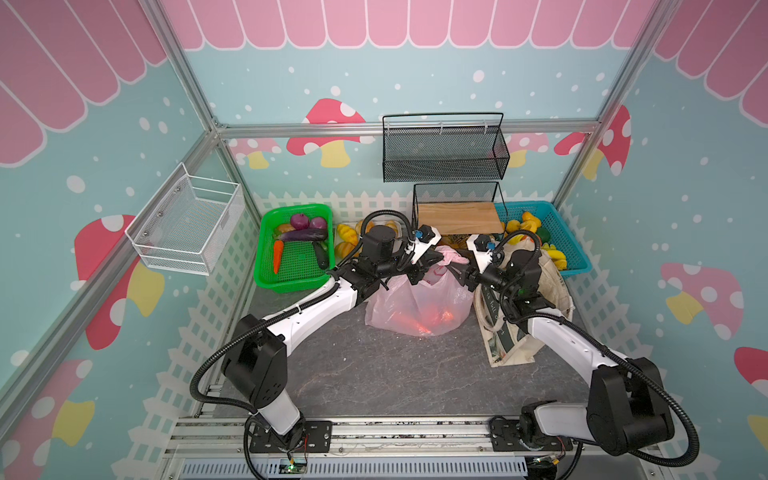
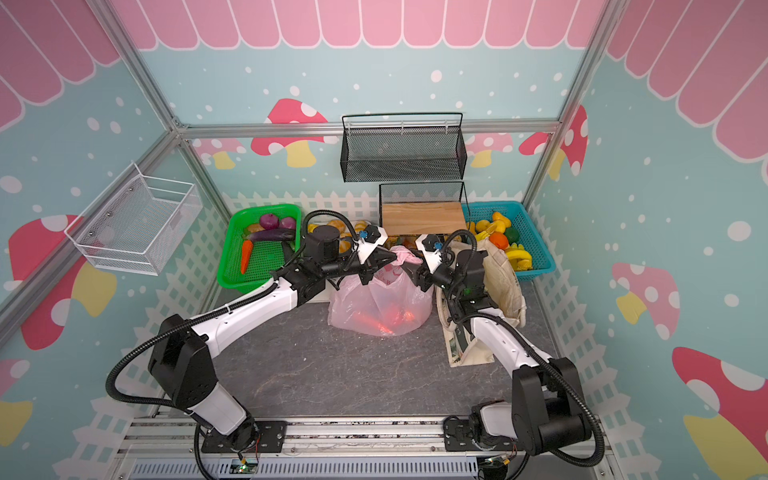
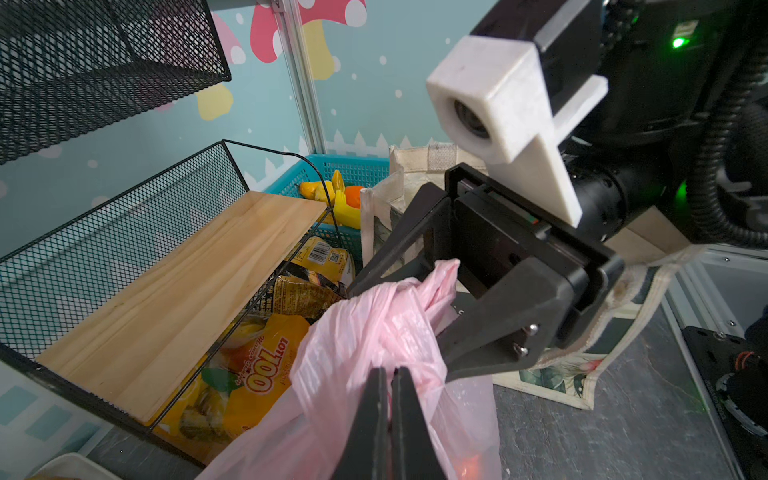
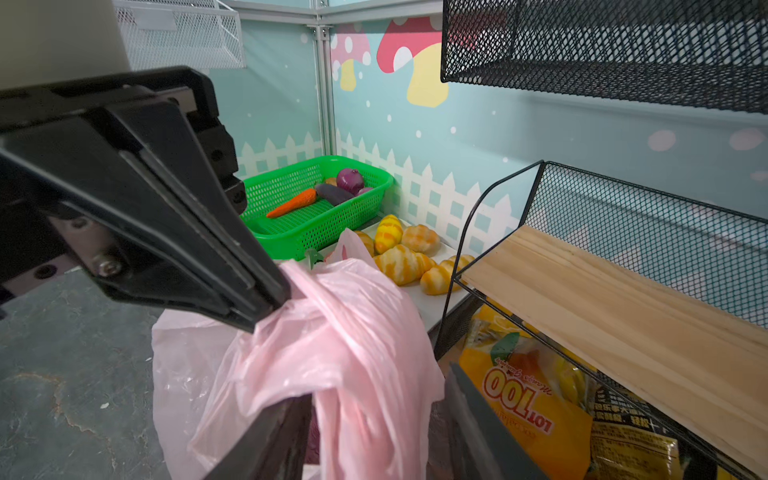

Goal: Place the mixed food into the grocery bags and tie them

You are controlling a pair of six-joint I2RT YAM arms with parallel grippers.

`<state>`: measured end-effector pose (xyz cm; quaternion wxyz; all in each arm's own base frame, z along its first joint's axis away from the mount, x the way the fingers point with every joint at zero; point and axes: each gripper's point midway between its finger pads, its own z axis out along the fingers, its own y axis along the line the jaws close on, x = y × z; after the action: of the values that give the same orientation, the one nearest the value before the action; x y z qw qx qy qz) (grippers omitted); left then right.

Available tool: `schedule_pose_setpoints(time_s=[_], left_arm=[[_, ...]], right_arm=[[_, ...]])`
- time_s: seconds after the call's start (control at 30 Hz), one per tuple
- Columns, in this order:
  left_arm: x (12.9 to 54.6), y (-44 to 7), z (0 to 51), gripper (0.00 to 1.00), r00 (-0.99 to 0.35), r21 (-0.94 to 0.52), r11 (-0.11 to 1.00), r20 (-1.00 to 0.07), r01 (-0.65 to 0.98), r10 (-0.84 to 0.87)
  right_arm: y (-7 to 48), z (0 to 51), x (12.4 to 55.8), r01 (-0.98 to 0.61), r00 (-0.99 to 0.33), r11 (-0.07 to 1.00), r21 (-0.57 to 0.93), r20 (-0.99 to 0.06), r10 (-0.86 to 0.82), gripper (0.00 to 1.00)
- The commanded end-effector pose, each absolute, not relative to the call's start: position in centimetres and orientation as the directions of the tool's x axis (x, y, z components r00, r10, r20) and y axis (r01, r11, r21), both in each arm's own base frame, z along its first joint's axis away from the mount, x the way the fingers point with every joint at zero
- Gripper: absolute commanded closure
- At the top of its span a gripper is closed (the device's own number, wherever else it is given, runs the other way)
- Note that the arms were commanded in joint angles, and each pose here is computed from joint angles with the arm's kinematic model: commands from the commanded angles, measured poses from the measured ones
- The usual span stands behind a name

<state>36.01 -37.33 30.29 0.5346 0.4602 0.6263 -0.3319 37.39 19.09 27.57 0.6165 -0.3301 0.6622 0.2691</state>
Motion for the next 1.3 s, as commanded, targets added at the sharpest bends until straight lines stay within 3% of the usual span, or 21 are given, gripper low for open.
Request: schedule_pose_setpoints(time_s=[0.0, 0.13, 0.5, 0.67, 0.83, 1.27], left_arm=[[36.0, -37.4, 29.4, 1.0, -0.011, 0.072, 0.355, -0.974, 0.932, 0.226], [35.8, -37.2, 29.2, 1.0, 0.002, 0.085, 0.352, -0.973, 0.932, 0.23], [36.3, -36.7, 27.7, 0.99, 0.044, 0.161, 0.372, -0.952, 0.914, 0.302], [37.1, -36.6, 26.6, 0.97, 0.107, 0.25, 0.371, -0.925, 0.894, 0.365], [37.6, -37.0, 25.6, 0.96, 0.144, 0.304, 0.358, -0.901, 0.883, 0.41], [38.1, -37.0, 24.9, 0.96, 0.186, 0.368, 0.342, -0.867, 0.864, 0.463]], right_arm=[[18.5, 28.2, 37.3, -0.757, -0.012, 0.648, -0.083, -0.99, -0.141, 0.46], [18.1, 28.3, 37.8, -0.74, -0.05, 0.671, -0.046, -0.991, -0.123, 0.48], [18.3, 29.3, 37.9, -0.751, -0.045, 0.659, -0.036, -0.993, -0.106, 0.81], [19.1, 30.0, 37.4, -0.793, -0.055, 0.609, -0.001, -0.996, -0.073, 0.85], [19.8, 30.5, 37.1, -0.827, -0.054, 0.562, 0.025, -0.998, -0.036, 0.83], [19.1, 30.0, 37.1, -0.818, -0.059, 0.575, -0.001, -0.994, -0.087, 0.53]])
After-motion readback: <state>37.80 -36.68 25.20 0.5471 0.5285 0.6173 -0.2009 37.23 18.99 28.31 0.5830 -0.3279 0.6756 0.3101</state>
